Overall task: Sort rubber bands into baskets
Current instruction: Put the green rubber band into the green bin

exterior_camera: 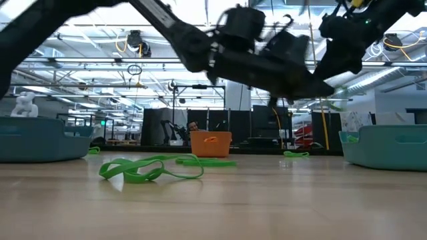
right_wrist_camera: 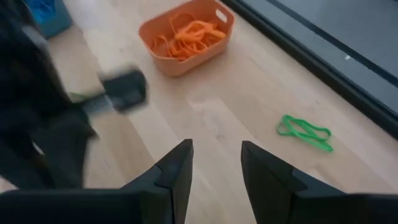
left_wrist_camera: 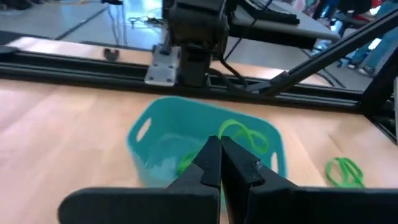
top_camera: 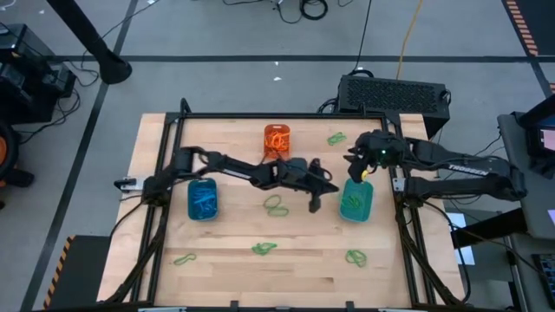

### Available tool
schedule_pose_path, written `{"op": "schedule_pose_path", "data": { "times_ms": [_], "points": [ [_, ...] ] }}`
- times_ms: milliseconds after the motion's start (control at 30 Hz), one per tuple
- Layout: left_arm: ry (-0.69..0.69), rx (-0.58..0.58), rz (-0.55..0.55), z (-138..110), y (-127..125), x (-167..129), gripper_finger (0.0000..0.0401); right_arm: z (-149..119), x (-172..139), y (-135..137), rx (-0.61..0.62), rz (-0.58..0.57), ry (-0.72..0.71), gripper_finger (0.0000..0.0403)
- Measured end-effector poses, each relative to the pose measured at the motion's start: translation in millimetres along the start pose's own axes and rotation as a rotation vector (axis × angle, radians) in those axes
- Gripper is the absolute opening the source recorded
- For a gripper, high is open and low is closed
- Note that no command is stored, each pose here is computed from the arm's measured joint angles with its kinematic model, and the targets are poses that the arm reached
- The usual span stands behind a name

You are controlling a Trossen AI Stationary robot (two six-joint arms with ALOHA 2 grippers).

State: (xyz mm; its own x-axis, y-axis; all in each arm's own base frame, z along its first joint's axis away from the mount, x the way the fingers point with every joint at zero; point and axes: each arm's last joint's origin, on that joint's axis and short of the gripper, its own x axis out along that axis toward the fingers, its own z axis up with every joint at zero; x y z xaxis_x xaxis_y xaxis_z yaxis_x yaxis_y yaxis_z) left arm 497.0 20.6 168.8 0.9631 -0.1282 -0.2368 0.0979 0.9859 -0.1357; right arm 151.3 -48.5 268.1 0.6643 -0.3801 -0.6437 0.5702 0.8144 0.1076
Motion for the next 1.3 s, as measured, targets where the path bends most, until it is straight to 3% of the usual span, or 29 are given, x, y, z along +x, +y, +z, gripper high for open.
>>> {"op": "schedule_pose_path", "data": {
  "times_ms": [300,500,833,1000,1167,1300],
  "points": [
    [0.044,0.012,-0.02,-14.6,13.0,67.6,0.0001,-1.2,-10.5,-2.2,0.036,0.015,-0.032,0.0128],
    [0.072,0.044,-0.018,-13.2,16.4,86.8,0.0004,-2.0,-10.5,-2.3,0.033,0.013,-0.024,0.0128],
    [0.14,0.078,-0.015,-22.1,17.8,87.4,0.0045,-3.0,-10.4,-2.6,0.03,0.01,-0.013,0.0128],
    [0.175,0.121,-0.01,-21.8,20.5,85.0,0.0089,-3.4,-10.3,-2.7,0.027,0.009,-0.01,0.0128],
    [0.2,0.085,0.01,-13.4,28.6,78.7,0.0146,-3.8,-10.3,-2.9,0.029,0.006,-0.006,0.0128],
    [0.319,0.11,-0.039,2.5,31.2,61.8,0.0165,-4.9,-10.3,-3.2,0.027,0.004,0.005,0.0128]
  ]
}}
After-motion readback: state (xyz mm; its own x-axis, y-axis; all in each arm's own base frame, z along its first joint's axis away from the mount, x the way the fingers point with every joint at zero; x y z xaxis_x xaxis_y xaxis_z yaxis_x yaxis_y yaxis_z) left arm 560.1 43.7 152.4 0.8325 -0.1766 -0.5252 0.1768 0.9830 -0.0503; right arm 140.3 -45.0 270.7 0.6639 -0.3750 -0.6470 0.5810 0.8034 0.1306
